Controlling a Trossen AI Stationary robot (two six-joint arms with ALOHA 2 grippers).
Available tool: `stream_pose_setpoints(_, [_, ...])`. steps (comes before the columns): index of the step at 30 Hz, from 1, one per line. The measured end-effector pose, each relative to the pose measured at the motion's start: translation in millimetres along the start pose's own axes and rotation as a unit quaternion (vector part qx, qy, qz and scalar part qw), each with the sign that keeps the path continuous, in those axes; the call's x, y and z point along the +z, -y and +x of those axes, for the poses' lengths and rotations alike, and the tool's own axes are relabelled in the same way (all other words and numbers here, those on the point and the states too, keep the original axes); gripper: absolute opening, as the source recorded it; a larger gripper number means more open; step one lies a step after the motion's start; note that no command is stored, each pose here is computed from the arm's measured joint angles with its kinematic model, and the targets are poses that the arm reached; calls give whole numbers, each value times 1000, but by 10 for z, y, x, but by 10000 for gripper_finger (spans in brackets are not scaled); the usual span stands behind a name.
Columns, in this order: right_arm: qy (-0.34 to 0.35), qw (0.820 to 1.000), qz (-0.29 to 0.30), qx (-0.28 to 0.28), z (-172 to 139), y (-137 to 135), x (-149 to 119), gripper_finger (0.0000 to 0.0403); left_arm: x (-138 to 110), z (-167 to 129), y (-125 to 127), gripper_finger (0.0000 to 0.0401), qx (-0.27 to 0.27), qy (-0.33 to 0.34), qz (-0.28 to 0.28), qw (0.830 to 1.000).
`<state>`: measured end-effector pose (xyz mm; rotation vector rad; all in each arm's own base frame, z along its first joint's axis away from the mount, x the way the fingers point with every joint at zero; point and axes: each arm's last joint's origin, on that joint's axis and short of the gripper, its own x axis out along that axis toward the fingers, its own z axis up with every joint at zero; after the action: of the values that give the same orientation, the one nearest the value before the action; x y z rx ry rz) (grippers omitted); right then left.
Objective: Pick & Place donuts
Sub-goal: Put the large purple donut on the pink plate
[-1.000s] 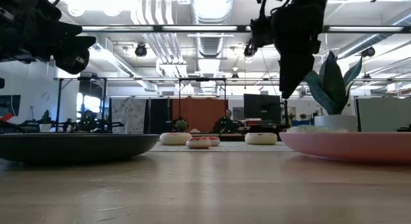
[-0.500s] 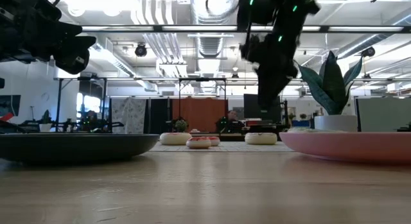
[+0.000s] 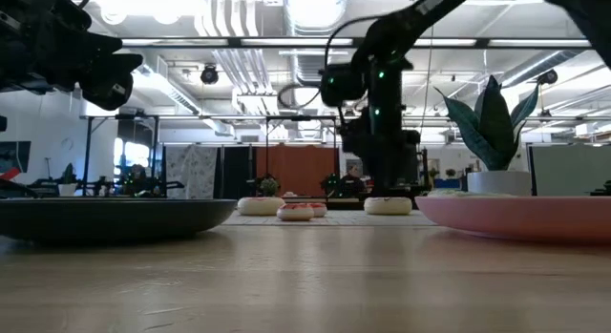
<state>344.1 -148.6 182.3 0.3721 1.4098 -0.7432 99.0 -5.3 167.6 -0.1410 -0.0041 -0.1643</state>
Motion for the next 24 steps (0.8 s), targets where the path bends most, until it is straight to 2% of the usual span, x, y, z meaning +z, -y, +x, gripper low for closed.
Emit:
stream_pose_setpoints(8, [-33, 999, -31, -8, 187, 117, 165, 230, -1, 0, 0, 119, 0, 0, 0, 1000])
stream_pose_setpoints(12, [-39, 999, -24, 15, 192, 154, 180, 230, -1, 0, 0, 119, 0, 0, 0, 1000])
stream_pose_setpoints(20, [-5, 999, -28, 23, -83, 122, 138, 231, -1, 0, 0, 119, 0, 0, 0, 1000])
stream_pose_setpoints(24, [0, 999, -31, 30, -120, 102, 125, 231, -1, 0, 0, 119, 0, 0, 0, 1000])
